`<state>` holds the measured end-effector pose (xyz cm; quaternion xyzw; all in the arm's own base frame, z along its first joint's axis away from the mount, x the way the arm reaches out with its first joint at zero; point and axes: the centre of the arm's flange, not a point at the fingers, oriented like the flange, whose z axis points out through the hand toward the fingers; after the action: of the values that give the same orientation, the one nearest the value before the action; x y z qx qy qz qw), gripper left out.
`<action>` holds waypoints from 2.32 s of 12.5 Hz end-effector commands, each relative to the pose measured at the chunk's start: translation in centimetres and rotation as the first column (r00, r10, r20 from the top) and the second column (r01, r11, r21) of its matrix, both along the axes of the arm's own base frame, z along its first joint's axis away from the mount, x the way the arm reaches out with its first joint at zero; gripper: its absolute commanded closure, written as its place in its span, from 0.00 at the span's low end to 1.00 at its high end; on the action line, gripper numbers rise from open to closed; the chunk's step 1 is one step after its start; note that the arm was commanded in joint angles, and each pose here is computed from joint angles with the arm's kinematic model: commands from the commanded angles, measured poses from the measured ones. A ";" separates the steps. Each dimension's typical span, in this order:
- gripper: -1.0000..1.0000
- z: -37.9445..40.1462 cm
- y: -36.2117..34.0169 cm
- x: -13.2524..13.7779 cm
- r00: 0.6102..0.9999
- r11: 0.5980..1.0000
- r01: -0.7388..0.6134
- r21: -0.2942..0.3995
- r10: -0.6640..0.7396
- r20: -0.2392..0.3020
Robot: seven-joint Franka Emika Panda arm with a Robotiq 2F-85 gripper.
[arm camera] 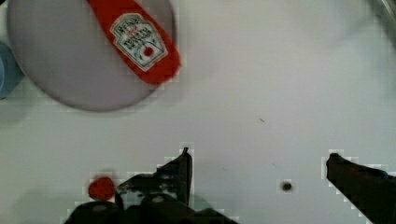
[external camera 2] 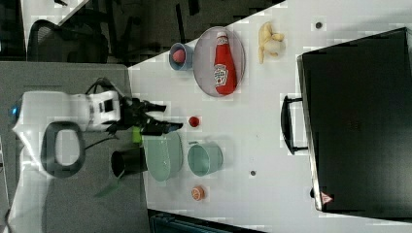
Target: Pick ketchup from plate and place it on table.
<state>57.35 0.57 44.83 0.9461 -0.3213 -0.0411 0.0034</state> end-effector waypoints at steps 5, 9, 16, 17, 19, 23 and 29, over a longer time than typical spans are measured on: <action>0.00 -6.3 0.7 4.2 0.950 0.950 -0.311 0.037 0.310 0.031; 0.00 -10.5 1.0 7.2 0.881 0.880 -0.472 0.052 0.470 0.055; 0.00 -18.4 1.9 10.9 0.849 0.846 -0.528 0.077 0.525 0.056; 0.00 -19.7 2.2 11.2 0.835 0.831 -0.550 0.079 0.547 0.059; 0.00 -22.0 2.5 12.1 0.821 0.820 -0.569 0.064 0.563 0.094; 0.00 -25.7 3.3 13.1 0.803 0.810 -0.586 0.014 0.578 0.147; 0.04 -28.8 3.1 13.5 0.793 0.809 -0.587 -0.020 0.580 0.184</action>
<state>70.20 3.98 15.01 0.9986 -0.0313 0.0253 -0.0342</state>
